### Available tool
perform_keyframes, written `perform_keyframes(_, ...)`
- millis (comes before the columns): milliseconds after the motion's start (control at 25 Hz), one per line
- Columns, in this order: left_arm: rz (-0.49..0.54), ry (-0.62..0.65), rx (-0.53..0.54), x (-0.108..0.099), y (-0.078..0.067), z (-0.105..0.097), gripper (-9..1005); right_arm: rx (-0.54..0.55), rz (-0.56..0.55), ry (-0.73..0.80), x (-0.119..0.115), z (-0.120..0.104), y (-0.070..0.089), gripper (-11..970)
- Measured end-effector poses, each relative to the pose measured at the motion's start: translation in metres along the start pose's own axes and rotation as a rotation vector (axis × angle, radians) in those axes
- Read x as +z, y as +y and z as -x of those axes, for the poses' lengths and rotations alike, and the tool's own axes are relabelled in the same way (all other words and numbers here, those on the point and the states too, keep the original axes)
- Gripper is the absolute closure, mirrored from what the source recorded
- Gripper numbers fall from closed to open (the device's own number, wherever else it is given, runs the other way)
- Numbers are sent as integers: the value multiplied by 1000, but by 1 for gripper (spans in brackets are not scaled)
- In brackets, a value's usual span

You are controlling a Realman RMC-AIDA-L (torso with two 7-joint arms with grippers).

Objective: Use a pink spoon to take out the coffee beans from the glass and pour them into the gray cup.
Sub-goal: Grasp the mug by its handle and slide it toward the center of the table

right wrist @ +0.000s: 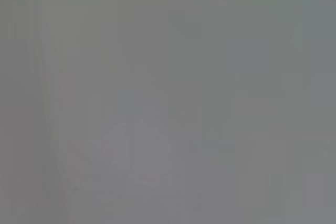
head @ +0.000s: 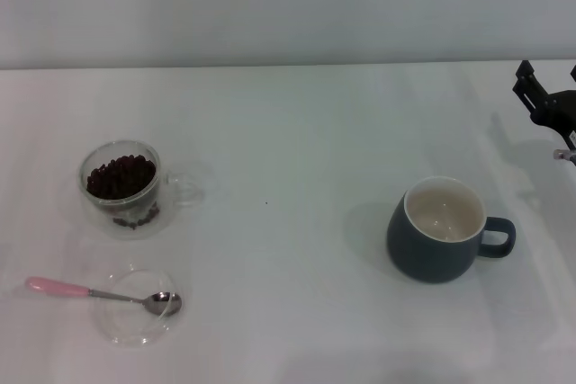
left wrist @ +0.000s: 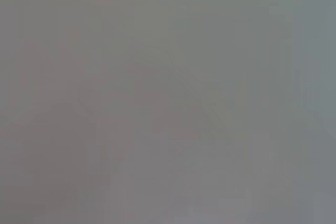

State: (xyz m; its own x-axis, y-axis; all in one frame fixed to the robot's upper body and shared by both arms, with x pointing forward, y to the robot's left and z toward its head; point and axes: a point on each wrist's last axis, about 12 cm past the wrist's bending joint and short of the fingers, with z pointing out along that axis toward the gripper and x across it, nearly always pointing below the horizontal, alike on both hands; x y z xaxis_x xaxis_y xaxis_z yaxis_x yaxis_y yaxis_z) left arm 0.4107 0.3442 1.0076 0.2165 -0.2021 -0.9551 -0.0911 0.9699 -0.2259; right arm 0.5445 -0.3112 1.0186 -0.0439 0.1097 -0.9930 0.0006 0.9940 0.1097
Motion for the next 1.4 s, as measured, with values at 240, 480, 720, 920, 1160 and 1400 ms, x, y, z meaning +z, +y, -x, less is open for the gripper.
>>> perform_keyframes(240, 3, 1, 2, -2, 1, 0, 221, -5, 4, -2, 0, 0, 0, 108)
perform_keyframes(480, 6, 8, 10, -2, 3, 0, 223, -2, 9, 4, -2, -1, 2, 109)
perform_keyframes(720, 9, 9, 14, -3, 4, 0, 225, -25, 54, -7, -13, -4, 1, 110)
perform_keyframes(920, 10, 10, 15, -3, 4, 0, 226, -8, 79, -79, -46, -5, -12, 112)
perform_keyframes(1160, 9, -1, 7, 1, 3, 1, 226, 48, 134, -63, -100, -14, -40, 117)
perform_keyframes(1400, 63, 10, 5, 4, 7, -1, 226, 37, 184, 2, -147, -28, -43, 118)
